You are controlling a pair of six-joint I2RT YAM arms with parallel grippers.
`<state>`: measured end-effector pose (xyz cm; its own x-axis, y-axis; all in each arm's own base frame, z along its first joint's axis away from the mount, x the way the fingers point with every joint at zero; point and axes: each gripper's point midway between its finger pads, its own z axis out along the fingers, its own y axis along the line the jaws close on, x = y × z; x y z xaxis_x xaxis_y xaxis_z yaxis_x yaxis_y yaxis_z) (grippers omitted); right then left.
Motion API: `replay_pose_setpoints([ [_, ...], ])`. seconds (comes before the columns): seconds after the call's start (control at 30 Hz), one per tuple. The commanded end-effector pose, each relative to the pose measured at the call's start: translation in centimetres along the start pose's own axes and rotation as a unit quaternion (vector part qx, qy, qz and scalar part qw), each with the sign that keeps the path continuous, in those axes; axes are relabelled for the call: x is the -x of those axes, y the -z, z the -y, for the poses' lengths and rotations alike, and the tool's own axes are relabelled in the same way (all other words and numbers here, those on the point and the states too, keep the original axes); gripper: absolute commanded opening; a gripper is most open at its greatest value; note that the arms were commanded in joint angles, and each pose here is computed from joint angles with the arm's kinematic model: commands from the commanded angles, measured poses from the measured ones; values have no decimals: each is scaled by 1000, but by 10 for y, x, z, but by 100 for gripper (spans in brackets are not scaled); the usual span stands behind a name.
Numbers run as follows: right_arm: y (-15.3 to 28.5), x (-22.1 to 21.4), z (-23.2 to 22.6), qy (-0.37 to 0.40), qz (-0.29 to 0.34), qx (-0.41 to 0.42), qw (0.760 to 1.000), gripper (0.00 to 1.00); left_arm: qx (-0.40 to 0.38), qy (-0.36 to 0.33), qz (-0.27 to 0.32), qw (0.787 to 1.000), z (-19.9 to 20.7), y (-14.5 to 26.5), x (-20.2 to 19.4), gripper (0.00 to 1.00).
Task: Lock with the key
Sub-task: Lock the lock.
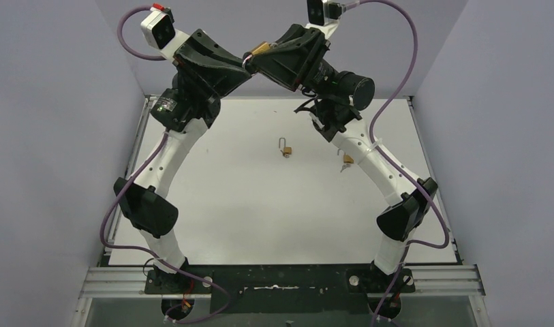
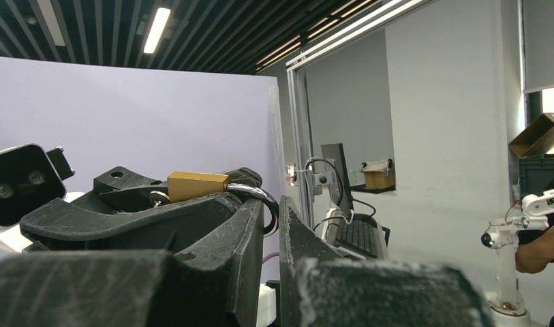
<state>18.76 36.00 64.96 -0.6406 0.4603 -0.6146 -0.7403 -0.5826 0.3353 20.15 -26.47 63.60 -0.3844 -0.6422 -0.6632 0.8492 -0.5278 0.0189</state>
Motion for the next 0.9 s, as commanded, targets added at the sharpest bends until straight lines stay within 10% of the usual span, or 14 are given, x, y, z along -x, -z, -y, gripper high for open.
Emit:
replay_pose_setpoints([
  [0.0, 22, -106, -6, -45, -236, 19, 971, 0, 268, 243, -89, 928, -177, 128, -118, 0],
  [0.73, 116, -72, 84, 150, -223, -297, 916, 0, 364, 197, -84, 907, -153, 189, -93, 0],
  [0.87, 125, -62, 80, 173, -222, -302, 911, 42, 366, 195, -90, 906, -150, 188, -91, 0],
])
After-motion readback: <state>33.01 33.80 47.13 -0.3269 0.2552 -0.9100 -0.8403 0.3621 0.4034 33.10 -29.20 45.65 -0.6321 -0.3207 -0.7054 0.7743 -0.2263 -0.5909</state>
